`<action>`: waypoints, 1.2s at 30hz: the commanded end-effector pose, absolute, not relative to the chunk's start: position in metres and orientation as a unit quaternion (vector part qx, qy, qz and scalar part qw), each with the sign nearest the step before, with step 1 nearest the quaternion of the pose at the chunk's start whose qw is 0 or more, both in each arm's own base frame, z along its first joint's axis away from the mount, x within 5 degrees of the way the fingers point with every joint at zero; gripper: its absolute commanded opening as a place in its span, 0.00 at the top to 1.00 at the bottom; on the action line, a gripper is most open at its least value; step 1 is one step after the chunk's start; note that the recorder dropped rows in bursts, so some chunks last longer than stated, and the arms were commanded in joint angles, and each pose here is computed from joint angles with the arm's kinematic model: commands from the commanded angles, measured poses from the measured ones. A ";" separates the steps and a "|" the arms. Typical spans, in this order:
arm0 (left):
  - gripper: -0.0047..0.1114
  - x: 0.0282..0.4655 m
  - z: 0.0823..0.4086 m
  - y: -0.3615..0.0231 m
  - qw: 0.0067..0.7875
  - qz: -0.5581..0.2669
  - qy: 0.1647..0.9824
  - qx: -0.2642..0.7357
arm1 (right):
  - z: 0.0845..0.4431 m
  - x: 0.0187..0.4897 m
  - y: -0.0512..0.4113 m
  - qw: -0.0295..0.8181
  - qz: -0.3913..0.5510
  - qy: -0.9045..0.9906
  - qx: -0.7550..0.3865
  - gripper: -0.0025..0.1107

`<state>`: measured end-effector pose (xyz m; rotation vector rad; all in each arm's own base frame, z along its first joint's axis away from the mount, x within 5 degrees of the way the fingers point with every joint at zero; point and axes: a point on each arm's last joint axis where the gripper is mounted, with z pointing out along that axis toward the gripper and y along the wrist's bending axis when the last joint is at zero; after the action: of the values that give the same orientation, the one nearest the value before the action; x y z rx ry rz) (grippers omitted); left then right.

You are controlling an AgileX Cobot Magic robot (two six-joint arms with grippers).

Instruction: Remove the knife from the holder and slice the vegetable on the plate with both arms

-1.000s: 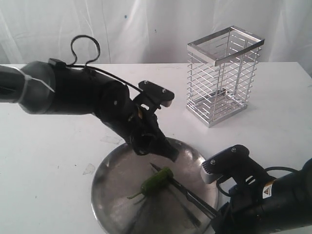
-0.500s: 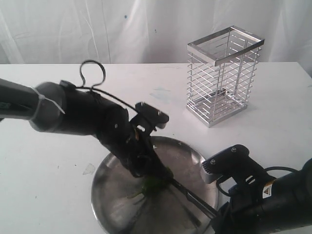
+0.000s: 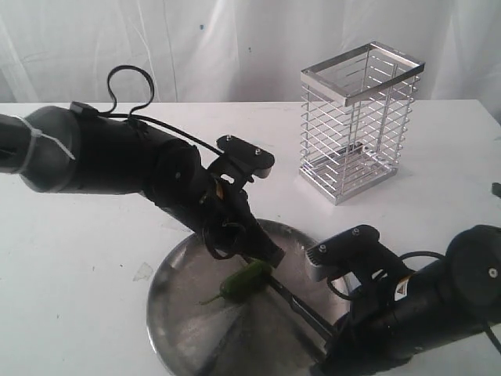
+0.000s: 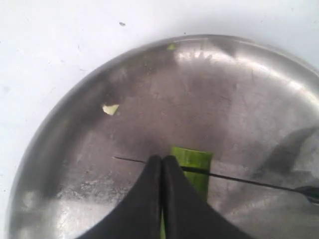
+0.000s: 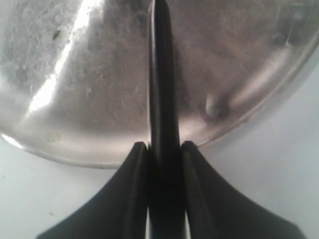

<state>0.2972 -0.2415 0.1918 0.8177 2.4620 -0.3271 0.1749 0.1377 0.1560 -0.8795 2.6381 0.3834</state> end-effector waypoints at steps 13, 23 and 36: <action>0.96 0.293 0.204 -0.238 0.261 -0.124 0.909 0.301 | 0.155 0.195 0.150 0.173 0.130 0.921 -0.324 0.98; 0.96 0.295 0.191 -0.243 0.244 -0.138 0.917 0.284 | 0.148 0.197 0.152 0.166 0.135 0.927 -0.307 0.98; 0.96 0.294 0.179 -0.247 0.207 -0.207 0.905 0.309 | 0.148 0.197 0.152 0.168 0.133 0.925 -0.313 0.98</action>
<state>0.2921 -0.2522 0.1770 0.8782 2.5055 -0.5386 0.1945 0.1513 0.1465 -0.8904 2.6493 0.3807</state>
